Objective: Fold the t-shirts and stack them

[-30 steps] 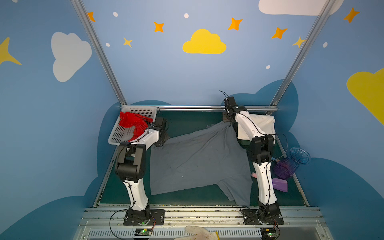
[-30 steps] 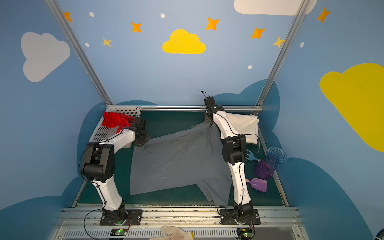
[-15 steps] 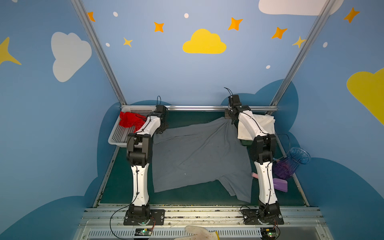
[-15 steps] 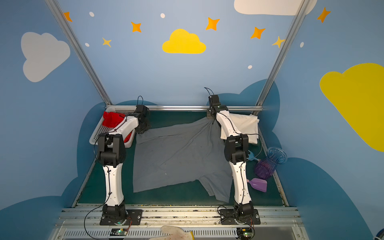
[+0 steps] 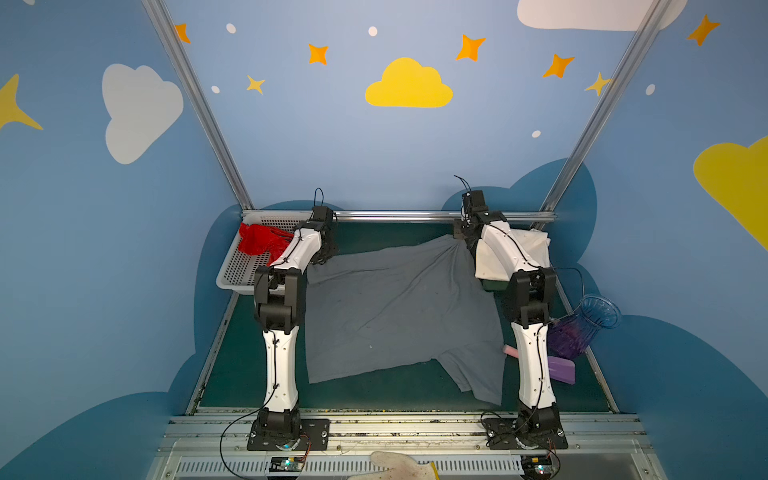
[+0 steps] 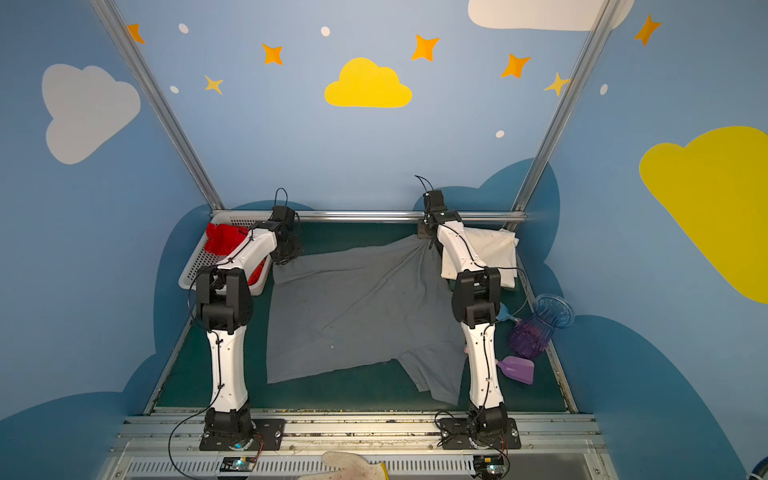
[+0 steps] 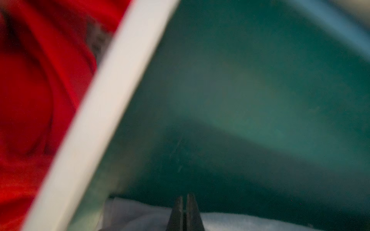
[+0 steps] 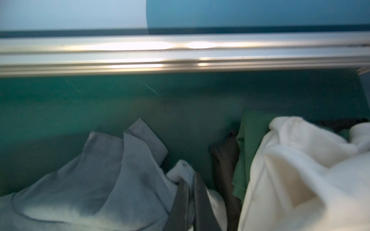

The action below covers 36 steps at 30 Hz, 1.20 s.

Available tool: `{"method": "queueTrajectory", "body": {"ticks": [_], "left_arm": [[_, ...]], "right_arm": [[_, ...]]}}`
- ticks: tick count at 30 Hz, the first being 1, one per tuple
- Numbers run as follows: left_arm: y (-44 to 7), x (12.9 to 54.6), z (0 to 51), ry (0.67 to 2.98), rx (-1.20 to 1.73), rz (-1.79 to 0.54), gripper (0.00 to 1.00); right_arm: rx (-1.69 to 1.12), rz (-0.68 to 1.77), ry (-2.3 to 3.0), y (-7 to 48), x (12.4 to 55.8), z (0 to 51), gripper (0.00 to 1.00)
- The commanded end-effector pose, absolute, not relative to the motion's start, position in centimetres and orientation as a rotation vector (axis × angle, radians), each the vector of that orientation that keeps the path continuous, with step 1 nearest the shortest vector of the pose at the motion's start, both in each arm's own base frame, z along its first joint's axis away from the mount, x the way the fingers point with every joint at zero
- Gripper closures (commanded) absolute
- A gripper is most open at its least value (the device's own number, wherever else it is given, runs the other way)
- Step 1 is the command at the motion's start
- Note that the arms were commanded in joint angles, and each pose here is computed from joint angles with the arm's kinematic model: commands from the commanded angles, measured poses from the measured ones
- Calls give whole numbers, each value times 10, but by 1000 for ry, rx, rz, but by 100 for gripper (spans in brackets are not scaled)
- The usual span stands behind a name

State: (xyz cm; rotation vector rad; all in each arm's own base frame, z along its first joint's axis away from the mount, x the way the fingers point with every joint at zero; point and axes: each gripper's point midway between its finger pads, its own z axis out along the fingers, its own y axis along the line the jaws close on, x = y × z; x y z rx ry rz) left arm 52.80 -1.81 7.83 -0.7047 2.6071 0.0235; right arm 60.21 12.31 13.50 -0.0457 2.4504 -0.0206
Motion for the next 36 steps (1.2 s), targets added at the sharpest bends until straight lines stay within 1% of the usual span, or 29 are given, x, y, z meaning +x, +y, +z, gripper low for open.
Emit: {"method": "queueTrajectory", "body": {"ticks": [1,7,12,15,19,24,28,36], "left_arm": [[-14,512,109,2520,-730,1,96],[-5,483,114,2470,-767,5,96],[-2,471,114,2470,-763,24,96],[3,469,109,2476,-738,77,96],[9,483,109,2486,-657,143,96],[9,515,115,2471,-562,161,96],[3,542,117,2478,-495,136,96],[-1,571,119,2426,-431,124,96]], "right_arm": [[-26,17,2381,117,596,163,100],[47,75,2328,103,578,161,100],[112,92,2329,89,563,147,100],[147,98,2337,80,557,138,100],[183,117,2355,74,554,132,100],[190,130,2353,73,557,133,100],[186,145,2355,76,559,135,100],[181,125,2358,73,558,135,100]]}}
